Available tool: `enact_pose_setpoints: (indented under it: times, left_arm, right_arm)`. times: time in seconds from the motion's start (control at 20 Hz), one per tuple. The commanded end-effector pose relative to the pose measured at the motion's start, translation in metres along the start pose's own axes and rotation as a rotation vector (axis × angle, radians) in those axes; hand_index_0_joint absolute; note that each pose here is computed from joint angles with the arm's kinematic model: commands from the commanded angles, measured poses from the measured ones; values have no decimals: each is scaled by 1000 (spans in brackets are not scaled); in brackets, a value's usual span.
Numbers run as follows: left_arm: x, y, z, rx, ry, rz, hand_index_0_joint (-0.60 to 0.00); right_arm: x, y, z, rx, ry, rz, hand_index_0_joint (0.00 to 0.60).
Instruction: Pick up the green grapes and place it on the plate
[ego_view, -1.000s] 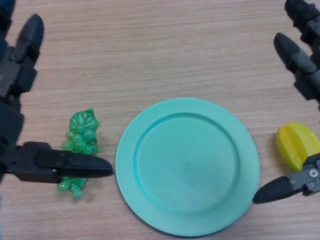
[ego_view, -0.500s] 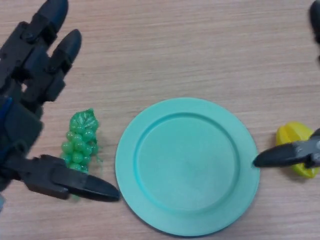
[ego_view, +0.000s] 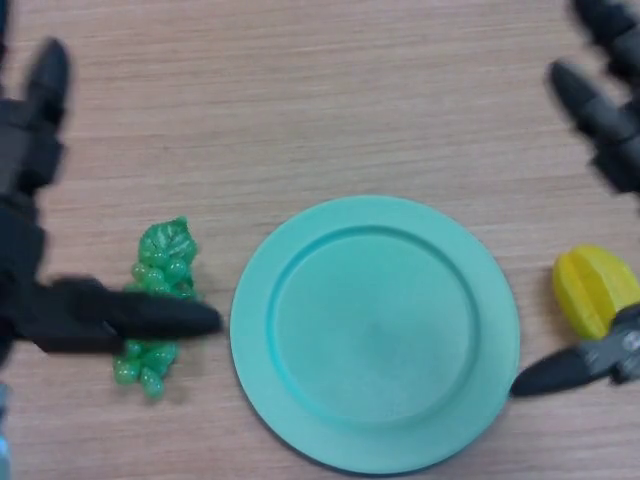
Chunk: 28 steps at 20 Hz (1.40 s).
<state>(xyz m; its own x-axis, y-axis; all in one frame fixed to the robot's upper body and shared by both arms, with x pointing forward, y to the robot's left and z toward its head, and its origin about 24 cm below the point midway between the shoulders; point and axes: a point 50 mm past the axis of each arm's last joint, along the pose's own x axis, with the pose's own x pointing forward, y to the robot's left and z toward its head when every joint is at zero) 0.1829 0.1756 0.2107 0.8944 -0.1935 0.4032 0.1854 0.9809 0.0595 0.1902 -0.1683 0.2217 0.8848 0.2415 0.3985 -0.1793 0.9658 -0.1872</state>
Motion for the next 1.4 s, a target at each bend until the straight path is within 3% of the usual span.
enact_pose_setpoints:
  times: [0.05, 0.1, 0.2, 0.25, 0.3, 0.35, 0.4, 0.5, 0.6, 0.75, 0.85, 0.9, 1.05, 1.2, 1.4]
  left_arm:
    - [-6, -8, 21, 113, -129, -158, 0]
    - [-6, -9, 22, 165, -136, -201, 0]
    - [-8, -2, 27, 241, -164, -203, 0]
    - [-8, 1, 29, 260, -177, -197, 0]
    - [-8, 8, 33, 300, -219, -175, 0]
    - [-8, 12, 35, 308, -242, -155, 0]
    - [-8, 19, 38, 298, -277, -93, 0]
    - [-7, 24, 38, 217, -291, 14, 0]
    - [-10, 18, 35, 116, -281, 42, 0]
    - [-12, 8, 28, 13, -249, 74, 0]
    - [-14, -2, 22, 11, -202, 9, 0]
    - [-15, -6, 19, 47, -165, -48, 0]
    - [-14, -3, 18, 156, -127, -101, 0]
    - [-6, 15, 14, 312, -164, -13, 0]
    - [12, 49, -7, 440, -122, 167, 0]
  right_arm:
    - [-3, -10, 29, -4, -182, -88, 0]
    - [-2, -10, 31, 43, -199, -121, 0]
    - [-2, -2, 33, 103, -220, -101, 0]
    - [-2, 3, 33, 118, -231, -70, 0]
    - [-5, 12, 34, 141, -254, 20, 0]
    - [-6, 16, 33, 138, -256, 61, 0]
    - [-9, 22, 31, 106, -243, 131, 0]
    - [-11, 23, 27, 53, -216, 164, 0]
    - [-9, 18, 23, -17, -177, 146, 0]
    - [-7, 8, 25, -78, -179, 73, 0]
    - [-7, 3, 31, -52, -232, 4, 0]
    - [-6, 1, 37, -8, -288, -32, 0]
    - [-7, 1, 44, 40, -350, -70, 0]
    - [-5, 9, 37, 46, -309, -34, 0]
    - [-9, 13, 28, 12, -255, 0, 0]
